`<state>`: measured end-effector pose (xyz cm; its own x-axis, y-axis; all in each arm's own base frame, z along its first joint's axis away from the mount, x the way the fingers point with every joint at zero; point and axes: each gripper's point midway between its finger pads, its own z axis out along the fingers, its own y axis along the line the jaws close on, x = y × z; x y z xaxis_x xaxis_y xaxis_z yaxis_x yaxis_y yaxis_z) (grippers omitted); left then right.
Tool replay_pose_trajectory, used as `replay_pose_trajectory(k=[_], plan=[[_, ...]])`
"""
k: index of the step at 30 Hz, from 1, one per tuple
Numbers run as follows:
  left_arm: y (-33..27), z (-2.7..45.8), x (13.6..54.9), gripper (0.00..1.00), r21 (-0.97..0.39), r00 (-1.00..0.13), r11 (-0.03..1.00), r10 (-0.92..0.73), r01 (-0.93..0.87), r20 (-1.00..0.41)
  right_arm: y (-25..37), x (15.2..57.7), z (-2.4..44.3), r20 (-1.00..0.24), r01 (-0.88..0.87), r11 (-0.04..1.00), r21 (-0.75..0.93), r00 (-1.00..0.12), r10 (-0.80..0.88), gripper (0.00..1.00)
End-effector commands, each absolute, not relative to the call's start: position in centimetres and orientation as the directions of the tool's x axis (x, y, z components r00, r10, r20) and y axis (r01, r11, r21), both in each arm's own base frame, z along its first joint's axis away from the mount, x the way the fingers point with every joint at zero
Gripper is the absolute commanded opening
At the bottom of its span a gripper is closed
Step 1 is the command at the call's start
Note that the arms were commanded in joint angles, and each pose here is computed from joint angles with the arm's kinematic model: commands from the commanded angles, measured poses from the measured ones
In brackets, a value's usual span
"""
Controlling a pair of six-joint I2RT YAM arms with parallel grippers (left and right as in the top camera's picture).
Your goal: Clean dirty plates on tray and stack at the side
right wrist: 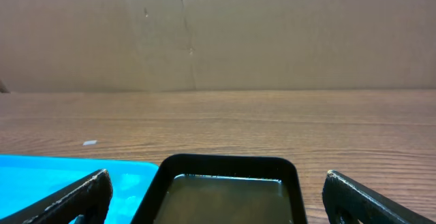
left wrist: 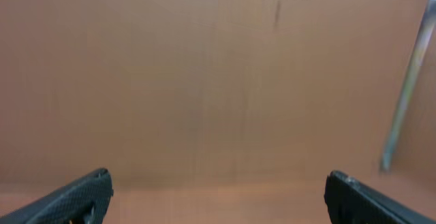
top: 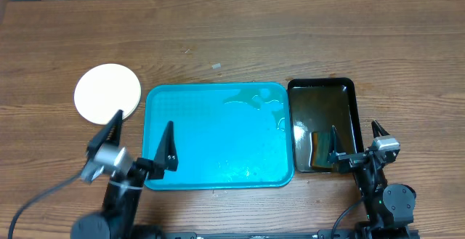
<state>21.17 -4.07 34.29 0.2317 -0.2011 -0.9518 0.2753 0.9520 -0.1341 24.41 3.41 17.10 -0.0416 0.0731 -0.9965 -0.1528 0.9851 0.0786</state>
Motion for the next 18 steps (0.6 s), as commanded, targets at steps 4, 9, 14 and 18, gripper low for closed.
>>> replay_pose_trajectory(k=[4, 9, 14, 18], plan=[[-1.3, 33.3, 20.8, 1.0, -0.329, 0.368, 0.917, -0.392, 0.224, -0.843, 3.3, 24.4, 17.0, -0.997, -0.15, 0.986, 0.074, -0.034, 0.07, 1.0], [0.1, 30.2, 21.7, 1.0, -0.466, 0.347, 0.866, -0.5, 0.183, -0.793, 3.3, 24.4, 17.0, -0.997, -0.151, 0.986, 0.074, -0.033, 0.07, 1.0], [0.5, 26.8, 23.0, 1.0, -0.51, 0.292, 0.849, -0.526, 0.136, -0.799, 3.3, 24.4, 17.0, -0.997, -0.15, 0.986, 0.074, -0.034, 0.07, 1.0], [0.7, 24.4, 23.7, 1.0, -0.518, 0.256, 0.85, -0.524, 0.097, -0.812, 3.3, 24.4, 17.0, -0.997, -0.15, 0.986, 0.074, -0.034, 0.07, 1.0]])
